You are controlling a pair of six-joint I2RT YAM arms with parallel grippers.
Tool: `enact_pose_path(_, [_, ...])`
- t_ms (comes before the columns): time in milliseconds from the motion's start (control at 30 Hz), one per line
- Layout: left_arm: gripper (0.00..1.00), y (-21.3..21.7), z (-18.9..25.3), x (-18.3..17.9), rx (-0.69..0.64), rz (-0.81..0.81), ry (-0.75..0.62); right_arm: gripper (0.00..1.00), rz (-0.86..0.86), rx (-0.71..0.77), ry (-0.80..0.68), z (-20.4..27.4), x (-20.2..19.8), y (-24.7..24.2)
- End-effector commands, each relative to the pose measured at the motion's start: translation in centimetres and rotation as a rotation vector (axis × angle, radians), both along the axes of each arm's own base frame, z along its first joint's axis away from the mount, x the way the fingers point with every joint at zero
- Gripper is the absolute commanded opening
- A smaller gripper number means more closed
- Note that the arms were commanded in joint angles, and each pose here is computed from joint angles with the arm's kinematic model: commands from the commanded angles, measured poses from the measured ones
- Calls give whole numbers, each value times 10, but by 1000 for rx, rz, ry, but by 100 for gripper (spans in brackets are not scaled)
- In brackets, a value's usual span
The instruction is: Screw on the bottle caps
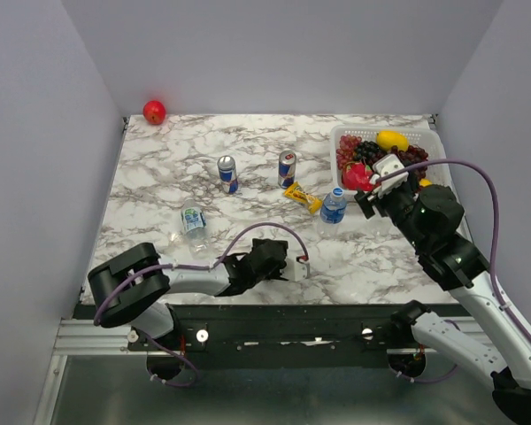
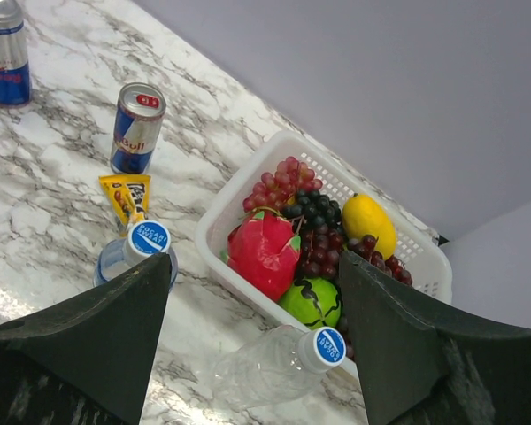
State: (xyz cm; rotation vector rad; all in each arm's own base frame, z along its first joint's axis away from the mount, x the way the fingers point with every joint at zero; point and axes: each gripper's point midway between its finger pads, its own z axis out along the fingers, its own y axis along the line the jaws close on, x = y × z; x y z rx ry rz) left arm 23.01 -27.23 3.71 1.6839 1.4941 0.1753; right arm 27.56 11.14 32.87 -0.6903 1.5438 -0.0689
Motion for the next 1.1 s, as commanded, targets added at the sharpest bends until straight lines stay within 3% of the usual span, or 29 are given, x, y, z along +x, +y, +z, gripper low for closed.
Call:
enact_pose_path(0, [75, 9, 13, -16, -37, 112, 144, 84, 8, -8, 7, 4, 1, 1])
enact_pose_path(33, [79, 6, 43, -12, -100, 145, 146, 84, 8, -4, -2, 10, 2, 1])
enact_pose_path(100, [90, 6, 82, -12, -270, 195, 253, 84, 15, -7, 2, 11, 5, 5])
enact_pose_path(200, [99, 22, 126, -7, -450, 323, 412, 84, 35, 4, 9, 17, 12, 13])
enact_pose_path(333, [99, 88, 156, 17, -576, 638, 459, 84, 62, 24, 25, 24, 22, 26])
enact_pose_path(433, [99, 152, 151, 36, -679, 1015, 475, 84, 105, 41, 40, 25, 27, 40])
enact_pose_path(567, [99, 199, 125, 43, -787, 1332, 631, 84, 172, 60, 71, 27, 30, 56])
enact_pose_path(733, [99, 207, 94, 44, -800, 1445, 689, 84, 206, 68, 96, 31, 33, 66])
enact_pose_path(800, [99, 201, 84, 40, -819, 1469, 774, 84, 205, 65, 105, 30, 33, 67])
enact_pose_path(900, [99, 198, 54, 28, -747, 1557, 885, 84, 201, 63, 114, 27, 31, 65])
enact_pose_path(1067, [99, 204, 29, 35, -722, 1630, 873, 84, 208, 66, 134, 19, 24, 63])
